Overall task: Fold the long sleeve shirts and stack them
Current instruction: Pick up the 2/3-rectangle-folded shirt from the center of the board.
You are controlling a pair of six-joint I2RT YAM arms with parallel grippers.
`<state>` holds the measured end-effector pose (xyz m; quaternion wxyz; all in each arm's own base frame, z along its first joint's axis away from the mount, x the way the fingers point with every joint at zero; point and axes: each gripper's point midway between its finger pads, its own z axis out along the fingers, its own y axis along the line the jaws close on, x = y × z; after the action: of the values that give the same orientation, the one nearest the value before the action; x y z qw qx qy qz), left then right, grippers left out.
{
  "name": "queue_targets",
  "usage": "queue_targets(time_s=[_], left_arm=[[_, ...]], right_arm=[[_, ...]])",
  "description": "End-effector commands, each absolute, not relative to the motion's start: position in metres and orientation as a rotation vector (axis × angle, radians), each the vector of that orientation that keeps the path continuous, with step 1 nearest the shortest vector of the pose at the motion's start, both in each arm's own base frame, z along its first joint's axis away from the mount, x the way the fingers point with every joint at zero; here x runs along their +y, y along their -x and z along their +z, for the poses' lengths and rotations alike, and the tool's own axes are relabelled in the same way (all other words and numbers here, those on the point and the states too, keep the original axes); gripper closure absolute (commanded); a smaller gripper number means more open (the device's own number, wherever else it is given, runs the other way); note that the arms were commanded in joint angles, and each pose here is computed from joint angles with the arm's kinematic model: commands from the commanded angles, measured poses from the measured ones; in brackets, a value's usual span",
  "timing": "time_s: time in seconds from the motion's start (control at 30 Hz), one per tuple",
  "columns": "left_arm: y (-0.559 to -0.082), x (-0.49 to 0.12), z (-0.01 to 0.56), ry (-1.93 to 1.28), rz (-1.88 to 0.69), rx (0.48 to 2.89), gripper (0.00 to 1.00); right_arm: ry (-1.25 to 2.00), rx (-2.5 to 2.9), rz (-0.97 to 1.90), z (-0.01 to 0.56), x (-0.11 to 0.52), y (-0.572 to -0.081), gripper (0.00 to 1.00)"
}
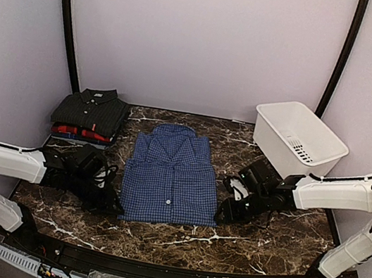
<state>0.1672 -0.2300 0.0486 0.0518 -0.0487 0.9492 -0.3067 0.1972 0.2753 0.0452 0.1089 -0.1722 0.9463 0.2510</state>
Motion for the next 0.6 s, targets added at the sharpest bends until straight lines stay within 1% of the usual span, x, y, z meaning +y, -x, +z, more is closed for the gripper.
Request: queue_targets(time_s=[0.0,0.2,0.57], left_arm=[[-0.151,-0.224,0.044,0.188,-0.937,2.929,0.69],[-0.139,-0.213,0.035,0.214,-0.913,2.954,0.71],[-0.152,-0.23,0.038,0.234,-1.04,2.861,0.71]], right_arm=[[0.485,2.792,0.792,0.042,0.28,-0.189,0.62],[0.472,2.812,0.82,0.034,0.281,-0.184,0.63],[0.445,2.847,0.824,0.019,0.279,-0.18,0.66]])
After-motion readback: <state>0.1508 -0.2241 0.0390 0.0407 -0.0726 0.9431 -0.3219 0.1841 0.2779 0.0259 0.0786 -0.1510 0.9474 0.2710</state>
